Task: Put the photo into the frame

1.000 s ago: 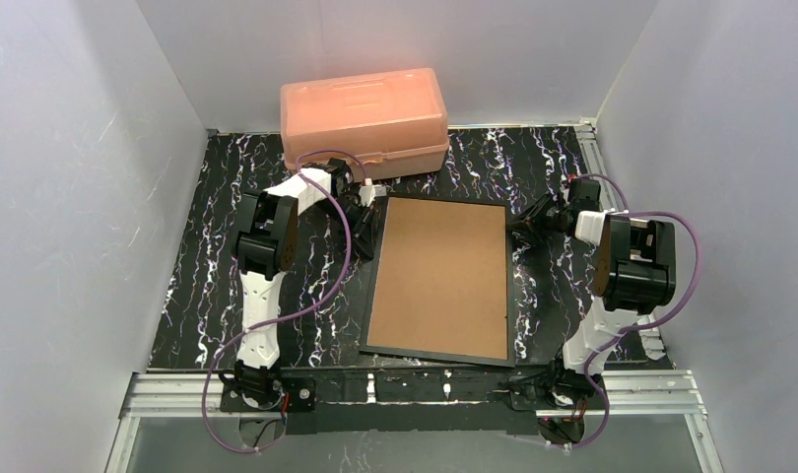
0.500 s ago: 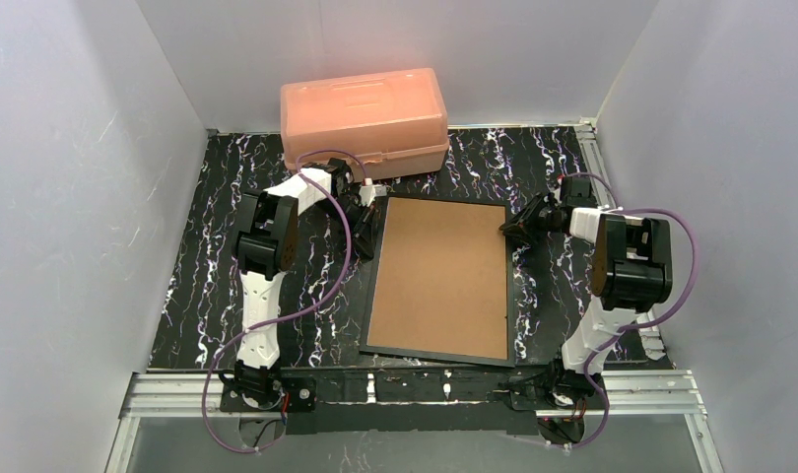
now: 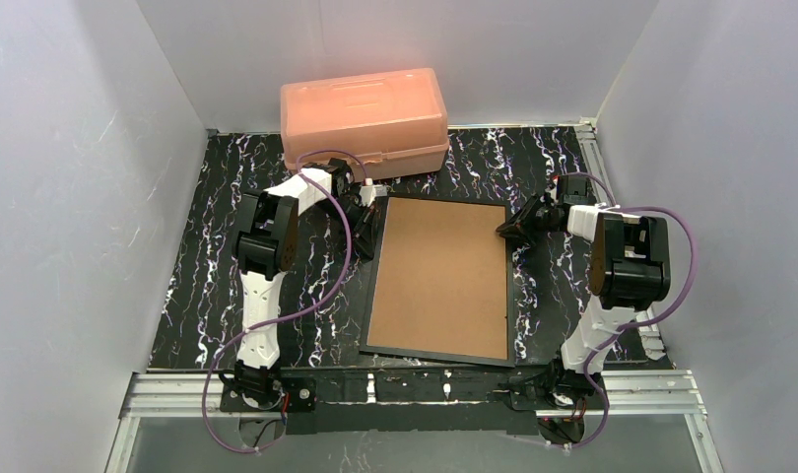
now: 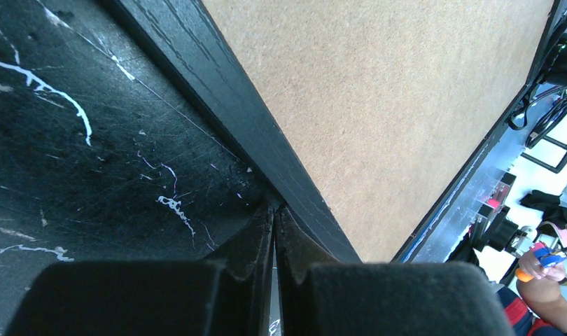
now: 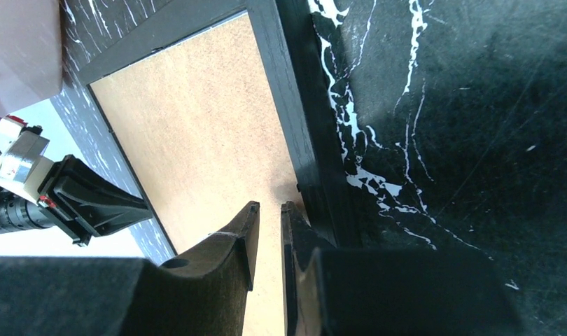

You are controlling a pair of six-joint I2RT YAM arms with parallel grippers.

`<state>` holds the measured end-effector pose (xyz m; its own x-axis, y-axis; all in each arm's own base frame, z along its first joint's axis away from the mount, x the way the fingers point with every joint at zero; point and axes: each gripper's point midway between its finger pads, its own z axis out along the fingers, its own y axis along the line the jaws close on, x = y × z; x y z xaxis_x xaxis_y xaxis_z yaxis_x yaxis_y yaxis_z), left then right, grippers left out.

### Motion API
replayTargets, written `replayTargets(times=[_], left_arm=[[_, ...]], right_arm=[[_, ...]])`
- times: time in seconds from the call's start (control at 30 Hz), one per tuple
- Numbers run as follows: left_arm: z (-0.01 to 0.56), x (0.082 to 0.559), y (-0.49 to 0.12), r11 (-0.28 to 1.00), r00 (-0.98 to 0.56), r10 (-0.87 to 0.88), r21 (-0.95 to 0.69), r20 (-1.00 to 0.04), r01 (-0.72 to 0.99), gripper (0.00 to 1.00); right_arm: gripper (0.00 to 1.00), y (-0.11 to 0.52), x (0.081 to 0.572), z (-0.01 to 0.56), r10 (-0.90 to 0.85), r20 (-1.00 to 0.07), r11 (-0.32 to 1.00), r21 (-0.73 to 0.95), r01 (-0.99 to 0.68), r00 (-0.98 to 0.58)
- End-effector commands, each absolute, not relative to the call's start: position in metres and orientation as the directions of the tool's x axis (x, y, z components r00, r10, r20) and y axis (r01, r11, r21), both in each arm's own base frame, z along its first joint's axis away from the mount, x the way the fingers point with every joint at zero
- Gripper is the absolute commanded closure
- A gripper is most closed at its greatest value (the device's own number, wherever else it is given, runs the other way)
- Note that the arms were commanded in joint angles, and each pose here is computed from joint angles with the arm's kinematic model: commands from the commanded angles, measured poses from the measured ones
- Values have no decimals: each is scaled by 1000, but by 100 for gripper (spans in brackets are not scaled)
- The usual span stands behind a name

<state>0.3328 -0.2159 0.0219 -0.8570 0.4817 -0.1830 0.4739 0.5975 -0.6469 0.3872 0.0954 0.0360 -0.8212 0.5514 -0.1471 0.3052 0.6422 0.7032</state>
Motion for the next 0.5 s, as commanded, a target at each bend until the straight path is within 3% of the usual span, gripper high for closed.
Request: replayTargets(times=[0.0, 0.47], left_arm=[[38, 338, -219, 580, -839, 491, -630, -235, 517, 99], [40, 335, -219, 570, -834, 497, -635, -240, 522, 100]], right_arm=[[74, 93, 405, 76, 555, -227, 625, 749, 222, -800], [74, 70, 383, 48, 575, -179, 645, 700, 307, -798]])
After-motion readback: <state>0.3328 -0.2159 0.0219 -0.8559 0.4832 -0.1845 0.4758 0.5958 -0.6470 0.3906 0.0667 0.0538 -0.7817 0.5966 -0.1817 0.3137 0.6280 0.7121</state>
